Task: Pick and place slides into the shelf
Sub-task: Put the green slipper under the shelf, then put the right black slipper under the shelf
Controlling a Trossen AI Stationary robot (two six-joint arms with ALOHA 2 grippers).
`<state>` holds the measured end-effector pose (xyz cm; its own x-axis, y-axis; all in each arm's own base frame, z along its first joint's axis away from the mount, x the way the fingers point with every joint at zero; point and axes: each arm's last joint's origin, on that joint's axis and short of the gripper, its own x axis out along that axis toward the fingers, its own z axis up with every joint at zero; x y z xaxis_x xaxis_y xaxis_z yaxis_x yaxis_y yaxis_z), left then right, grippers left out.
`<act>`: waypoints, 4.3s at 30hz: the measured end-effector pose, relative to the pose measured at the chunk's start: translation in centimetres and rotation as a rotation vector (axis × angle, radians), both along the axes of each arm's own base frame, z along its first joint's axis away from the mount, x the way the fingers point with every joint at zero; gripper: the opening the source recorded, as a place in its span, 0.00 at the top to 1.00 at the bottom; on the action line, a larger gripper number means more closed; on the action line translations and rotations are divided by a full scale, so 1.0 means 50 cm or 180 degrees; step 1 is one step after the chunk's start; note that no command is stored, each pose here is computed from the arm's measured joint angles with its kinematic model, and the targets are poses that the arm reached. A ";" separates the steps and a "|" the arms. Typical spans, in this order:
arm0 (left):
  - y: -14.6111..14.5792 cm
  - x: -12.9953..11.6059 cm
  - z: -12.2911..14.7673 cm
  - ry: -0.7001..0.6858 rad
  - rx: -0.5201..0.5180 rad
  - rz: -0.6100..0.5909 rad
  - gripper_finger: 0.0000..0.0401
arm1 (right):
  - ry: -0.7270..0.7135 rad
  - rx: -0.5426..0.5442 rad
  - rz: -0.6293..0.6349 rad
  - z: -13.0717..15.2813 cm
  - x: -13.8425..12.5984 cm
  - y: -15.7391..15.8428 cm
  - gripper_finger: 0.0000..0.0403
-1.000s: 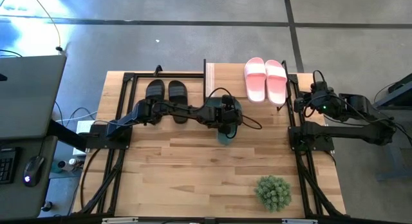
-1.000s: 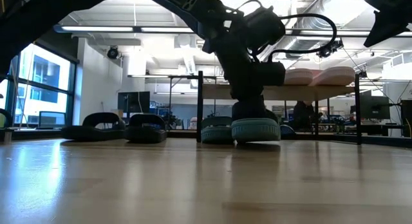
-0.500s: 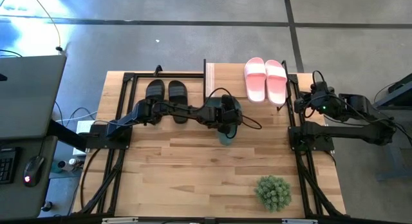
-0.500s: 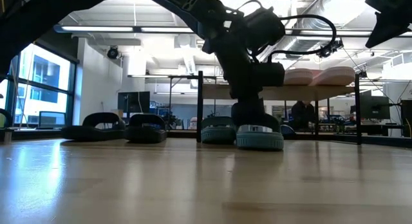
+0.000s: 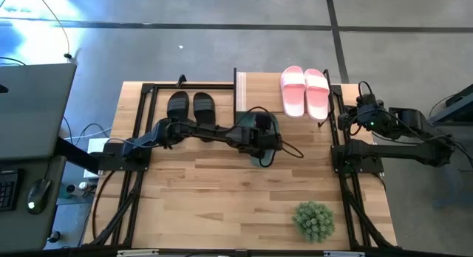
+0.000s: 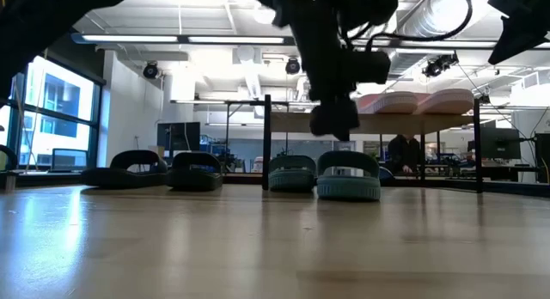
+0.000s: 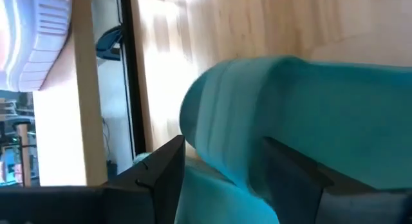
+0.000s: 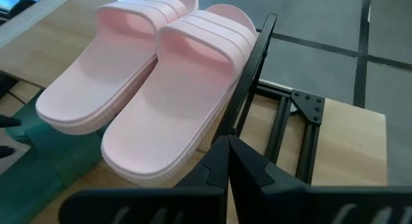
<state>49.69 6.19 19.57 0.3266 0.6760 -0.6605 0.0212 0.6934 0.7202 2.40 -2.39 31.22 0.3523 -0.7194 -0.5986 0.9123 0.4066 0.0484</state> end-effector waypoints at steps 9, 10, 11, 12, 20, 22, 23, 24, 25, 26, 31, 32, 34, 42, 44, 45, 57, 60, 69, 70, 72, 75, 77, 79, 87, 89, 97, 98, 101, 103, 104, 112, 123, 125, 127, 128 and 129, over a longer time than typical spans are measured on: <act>-0.065 -0.022 0.070 0.0178 -0.0601 0.0068 0.53 | 0.0008 0.0007 0.0004 0.000 0.000 0.000 1.00; -0.077 -0.027 0.078 0.0223 -0.0847 0.0003 0.53 | 0.0008 0.0007 0.0004 0.000 0.000 0.000 1.00; -0.090 -0.031 0.082 0.0285 -0.1152 -0.0081 0.53 | 0.0008 0.0007 0.0004 0.000 0.000 0.000 1.00; -0.104 -0.034 0.084 0.0340 -0.1472 -0.0170 0.53 | 0.0008 0.0007 0.0004 0.000 0.000 0.000 1.00; -0.206 -0.023 0.058 0.0443 -0.2078 -0.0858 0.87 | 0.0025 -0.0001 0.0017 0.000 0.000 0.000 1.00; -0.217 -0.019 0.035 0.0471 -0.2068 -0.0951 0.96 | 0.0025 -0.0002 0.0016 0.000 0.000 0.000 1.00; -0.220 -0.011 0.027 0.0346 -0.2091 -0.1011 0.97 | 0.0026 -0.0002 0.0017 0.000 0.000 0.000 1.00; -0.221 -0.004 0.020 0.0204 -0.2114 -0.1072 0.96 | 0.0025 -0.0001 0.0018 0.000 0.000 0.000 1.00; -0.221 0.000 0.011 0.0125 -0.2128 -0.1103 0.94 | 0.0024 0.0000 0.0019 0.000 0.000 0.000 1.00; -0.219 0.000 0.001 0.0114 -0.2133 -0.1097 0.94 | 0.0023 0.0003 0.0021 0.000 0.000 0.000 1.00; -0.184 0.002 -0.038 0.0037 -0.2130 -0.0905 0.99 | 0.0022 0.0016 0.0033 -0.001 0.000 0.000 1.00; -0.174 -0.002 -0.046 0.0069 -0.2130 -0.0811 0.98 | 0.0022 0.0016 0.0033 -0.001 0.000 0.000 1.00; -0.152 -0.011 -0.064 0.0158 -0.2076 -0.0591 0.98 | 0.0022 0.0019 0.0034 -0.001 0.000 0.000 1.00; -0.101 -0.028 -0.107 0.0260 -0.2096 -0.0362 1.00 | -0.0004 0.0062 0.0050 -0.001 0.000 0.001 1.00; -0.092 -0.027 -0.110 0.0220 -0.2050 -0.0336 1.00 | -0.0004 0.0062 0.0049 -0.001 0.000 0.001 1.00; -0.089 -0.025 -0.110 0.0170 -0.2029 -0.0335 0.99 | -0.0004 0.0062 0.0050 -0.001 0.000 0.001 1.00; -0.005 -0.018 -0.104 -0.0165 -0.1742 -0.0019 1.00 | -0.0041 0.0081 0.0019 -0.001 0.001 0.001 1.00; 0.012 -0.020 -0.104 -0.0187 -0.1737 0.0036 1.00 | -0.0048 0.0083 0.0012 -0.001 0.000 0.001 1.00; 0.057 -0.025 -0.103 -0.0271 -0.1712 0.0197 1.00 | -0.0047 0.0083 0.0012 -0.001 0.000 0.001 1.00; 0.061 -0.026 -0.103 -0.0275 -0.1711 0.0210 1.00 | -0.0047 0.0083 0.0012 -0.001 0.000 0.001 1.00; 0.068 -0.027 -0.103 -0.0294 -0.1718 0.0248 1.00 | -0.0047 0.0083 0.0013 -0.001 0.000 0.001 1.00; 0.077 -0.028 -0.103 -0.0323 -0.1724 0.0282 1.00 | -0.0047 0.0083 0.0012 -0.001 0.000 0.001 1.00; 0.081 -0.028 -0.102 -0.0347 -0.1718 0.0289 1.00 | -0.0047 0.0083 0.0012 -0.001 0.000 0.001 1.00; 0.082 -0.026 -0.101 -0.0381 -0.1709 0.0274 1.00 | -0.0047 0.0083 0.0012 -0.001 0.000 0.001 1.00; 0.081 -0.025 -0.101 -0.0360 -0.1693 0.0221 1.00 | -0.0047 0.0083 0.0012 -0.001 0.000 0.001 1.00; 0.079 -0.024 -0.101 -0.0352 -0.1765 0.0171 1.00 | -0.0046 0.0083 0.0013 -0.001 0.001 0.001 1.00; 0.016 -0.014 -0.101 -0.0234 -0.2046 -0.0225 1.00 | -0.0045 0.0083 0.0012 -0.001 0.001 0.001 1.00; 0.005 -0.012 -0.098 -0.0217 -0.1993 -0.0268 1.00 | -0.0044 0.0082 0.0013 -0.001 0.001 0.001 1.00; -0.031 0.003 -0.082 -0.0256 -0.1737 -0.0455 1.00 | -0.0028 0.0073 0.0027 -0.001 0.001 0.001 1.00; -0.048 0.019 -0.063 -0.0407 -0.1507 -0.0648 1.00 | -0.0028 0.0073 0.0027 -0.001 0.001 0.001 1.00; -0.050 0.029 -0.051 -0.0549 -0.1391 -0.0726 1.00 | -0.0024 0.0068 0.0028 -0.001 0.001 0.001 1.00; -0.008 0.048 -0.002 -0.0917 -0.0980 -0.0658 1.00 | 0.0010 0.0002 -0.0002 -0.001 0.000 0.000 1.00; -0.051 0.040 -0.005 -0.0780 -0.1044 -0.0562 1.00 | 0.0035 0.0009 -0.0001 -0.001 -0.001 0.000 1.00; -0.075 0.030 0.007 -0.0668 -0.0875 -0.0484 1.00 | 0.0044 0.0011 -0.0001 -0.002 -0.002 0.000 1.00; -0.097 0.008 0.028 -0.0502 -0.0740 -0.0326 1.00 | 0.0059 0.0015 0.0000 -0.002 -0.002 0.001 1.00; -0.108 -0.005 0.039 -0.0420 -0.0711 -0.0245 1.00 | 0.0059 0.0016 0.0000 -0.002 -0.002 0.001 1.00; -0.118 -0.018 0.045 -0.0320 -0.0689 -0.0161 1.00 | 0.0058 0.0020 0.0003 -0.002 -0.002 0.001 1.00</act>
<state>48.82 0.30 21.81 0.4279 0.5033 -0.7507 -0.0044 0.8317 0.5551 2.29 -2.36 31.10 0.3420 -0.7154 -0.6094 0.9127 0.4072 0.0342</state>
